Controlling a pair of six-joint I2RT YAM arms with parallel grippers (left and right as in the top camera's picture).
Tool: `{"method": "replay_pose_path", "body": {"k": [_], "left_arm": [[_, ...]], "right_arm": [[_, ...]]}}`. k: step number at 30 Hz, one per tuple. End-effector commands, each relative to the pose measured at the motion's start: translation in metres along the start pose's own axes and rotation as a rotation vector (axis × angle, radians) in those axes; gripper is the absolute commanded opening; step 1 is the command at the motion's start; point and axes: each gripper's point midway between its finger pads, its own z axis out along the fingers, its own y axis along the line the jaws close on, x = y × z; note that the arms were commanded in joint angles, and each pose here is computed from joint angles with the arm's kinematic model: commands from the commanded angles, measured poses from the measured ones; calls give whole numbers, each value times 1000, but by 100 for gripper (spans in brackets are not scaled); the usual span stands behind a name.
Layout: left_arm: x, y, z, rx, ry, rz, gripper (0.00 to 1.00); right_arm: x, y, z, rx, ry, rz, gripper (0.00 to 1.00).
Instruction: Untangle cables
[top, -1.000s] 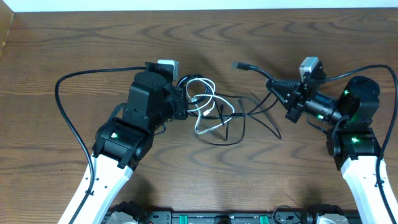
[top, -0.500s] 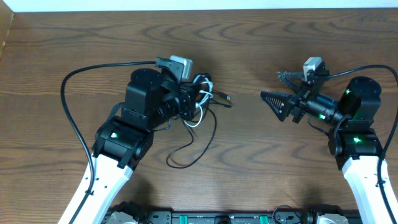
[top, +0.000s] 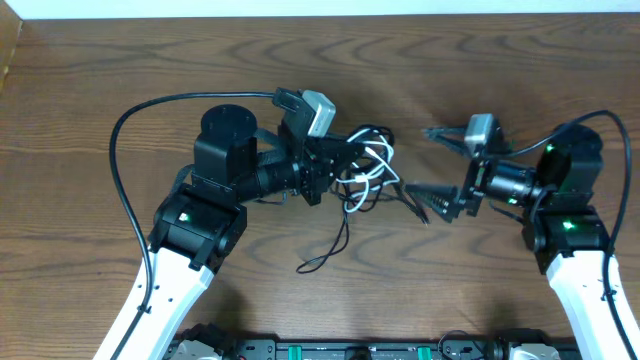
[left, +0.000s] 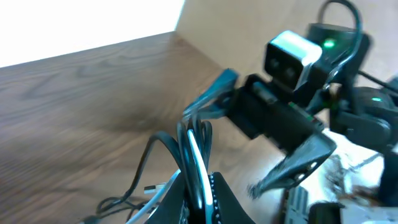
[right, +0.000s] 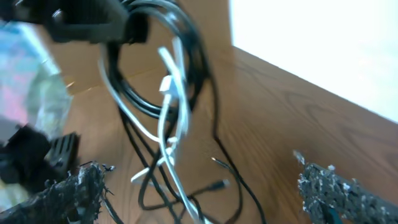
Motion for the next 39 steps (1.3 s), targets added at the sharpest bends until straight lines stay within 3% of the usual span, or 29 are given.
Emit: {"method": "replay_pose_path", "body": {"k": [1,13,14,21,23,24,28,34,36,39], "left_arm": [[-10,-21,-3,91,-11,40,8],[-12,-48,3,181,-17,79,8],[-13,-48,3,181,-20,82,8],[-14,-46,3,172,-28,86,7],[-15,-43,4,154,-32,85,8],[-16,-39,4,131,-35,81,8],[-12,4,5,-110,-35,55,8],[21,107,-43,-765,54,-20,7],[29,121,-59,-879,83,-24,7],[35,125,-65,-919,103,-32,8]], "right_arm": [[-5,22,9,-98,-12,-142,99],[3,26,21,-94,20,-184,94],[4,27,20,-95,24,-188,88],[12,21,21,-62,53,-175,17],[14,18,20,-44,63,-168,2],[14,17,20,-39,65,-167,1],[13,16,19,-32,63,-169,1],[13,7,13,0,60,-150,1],[12,4,11,12,57,-141,1],[12,1,8,26,56,-130,1]]}}
